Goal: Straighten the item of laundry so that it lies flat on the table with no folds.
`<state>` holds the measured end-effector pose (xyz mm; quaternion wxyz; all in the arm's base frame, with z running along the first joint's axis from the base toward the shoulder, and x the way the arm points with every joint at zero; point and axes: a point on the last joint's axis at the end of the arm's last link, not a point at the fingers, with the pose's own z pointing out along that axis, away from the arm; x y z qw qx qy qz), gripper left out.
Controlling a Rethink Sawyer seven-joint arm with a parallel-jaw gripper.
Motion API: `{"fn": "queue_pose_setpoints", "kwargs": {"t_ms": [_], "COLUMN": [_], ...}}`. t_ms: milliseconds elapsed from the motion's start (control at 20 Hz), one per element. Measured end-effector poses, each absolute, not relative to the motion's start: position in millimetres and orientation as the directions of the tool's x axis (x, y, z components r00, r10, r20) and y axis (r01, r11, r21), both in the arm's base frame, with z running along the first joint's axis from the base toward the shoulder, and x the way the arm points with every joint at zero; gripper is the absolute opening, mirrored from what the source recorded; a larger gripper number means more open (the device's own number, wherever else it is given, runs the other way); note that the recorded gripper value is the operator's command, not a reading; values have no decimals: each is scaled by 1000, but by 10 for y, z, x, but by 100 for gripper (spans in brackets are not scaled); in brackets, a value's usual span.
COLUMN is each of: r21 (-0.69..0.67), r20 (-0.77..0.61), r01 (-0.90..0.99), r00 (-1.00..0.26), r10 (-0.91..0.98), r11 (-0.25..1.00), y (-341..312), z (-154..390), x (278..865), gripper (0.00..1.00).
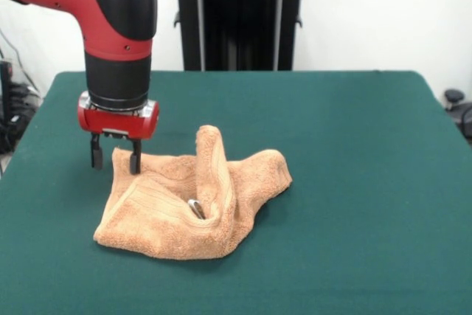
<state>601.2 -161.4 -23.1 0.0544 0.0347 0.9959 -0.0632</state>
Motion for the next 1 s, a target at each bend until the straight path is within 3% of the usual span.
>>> {"fn": "queue_pose_setpoints", "kwargs": {"t_ms": [350,400,1000], "r21": [-122,-122,-126], "r20": [-113,-112,-120], "r01": [76,74,65], "r00": [-992,-992,-992], "r10": [62,60,49], "r11": [990,990,990], "y": [-1611,-1599,-1583], "z": [-231,-233,-237], "x": [6012,6014,6022], "gripper": [100,0,0]}}
